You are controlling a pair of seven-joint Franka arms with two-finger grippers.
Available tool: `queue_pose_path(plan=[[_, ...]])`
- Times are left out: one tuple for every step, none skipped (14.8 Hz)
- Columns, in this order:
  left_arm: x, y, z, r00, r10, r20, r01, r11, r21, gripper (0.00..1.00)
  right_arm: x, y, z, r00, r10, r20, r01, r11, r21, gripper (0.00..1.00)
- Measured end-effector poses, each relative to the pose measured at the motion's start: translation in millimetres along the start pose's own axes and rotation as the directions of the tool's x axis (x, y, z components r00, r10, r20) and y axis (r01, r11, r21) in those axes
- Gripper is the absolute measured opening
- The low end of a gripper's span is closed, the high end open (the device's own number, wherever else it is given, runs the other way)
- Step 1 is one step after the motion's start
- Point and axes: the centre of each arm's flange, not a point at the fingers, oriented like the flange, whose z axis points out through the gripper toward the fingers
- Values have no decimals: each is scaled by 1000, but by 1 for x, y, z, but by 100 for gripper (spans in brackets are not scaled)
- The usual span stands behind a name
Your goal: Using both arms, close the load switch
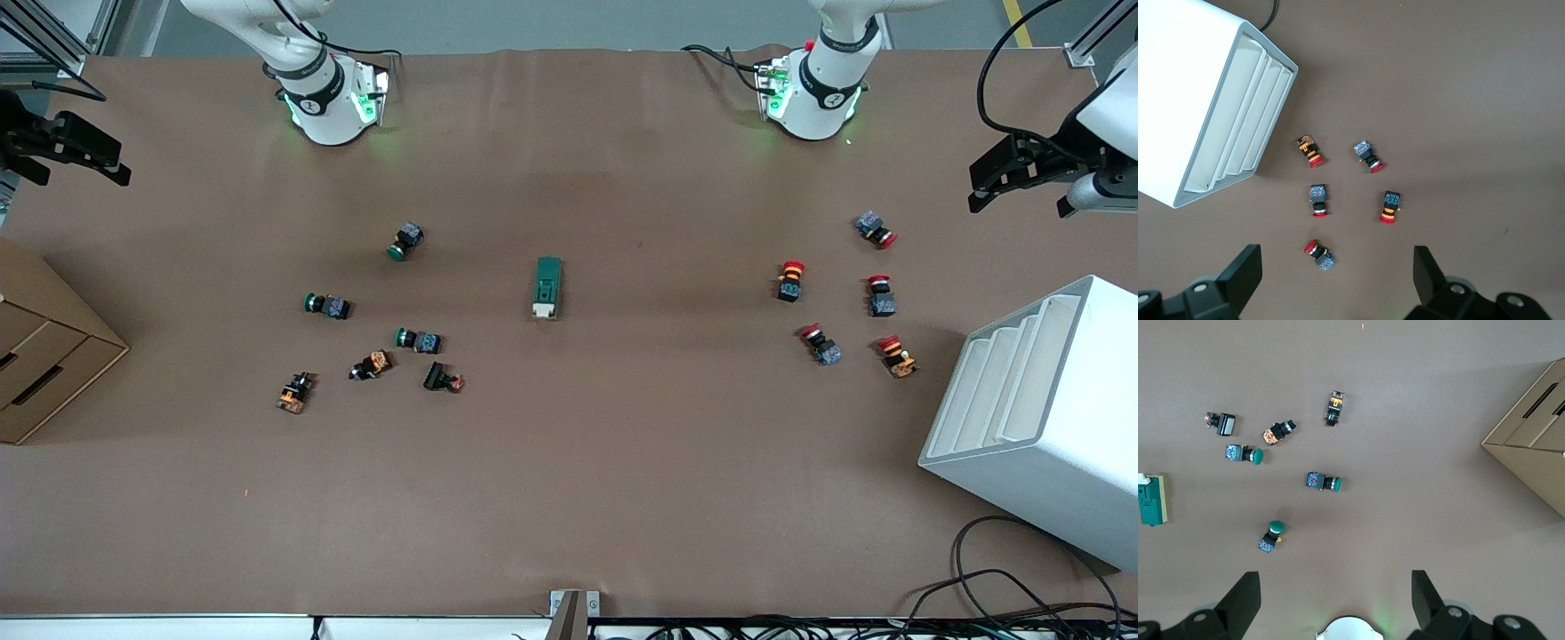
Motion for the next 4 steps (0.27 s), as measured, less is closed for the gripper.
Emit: queue_pose_path(plan=[[0, -1, 0, 1000, -2, 0, 2, 1000, 0, 100, 0, 0, 0, 1000, 0, 0, 0, 1000, 1, 100], [0, -3, 0, 1000, -5, 0, 5, 1000, 0, 100, 0, -1, 0, 1000, -1, 0, 1, 1000, 5, 100], [0, -4, 0, 1000, -8, -1, 8, 1000, -1, 100, 0, -1, 0, 1000, -2, 0, 2, 1000, 12, 100], [0, -5, -1, 1000, -9, -3, 9, 1000, -1, 100, 0, -2, 0, 1000, -3, 0, 3, 1000, 20, 100]])
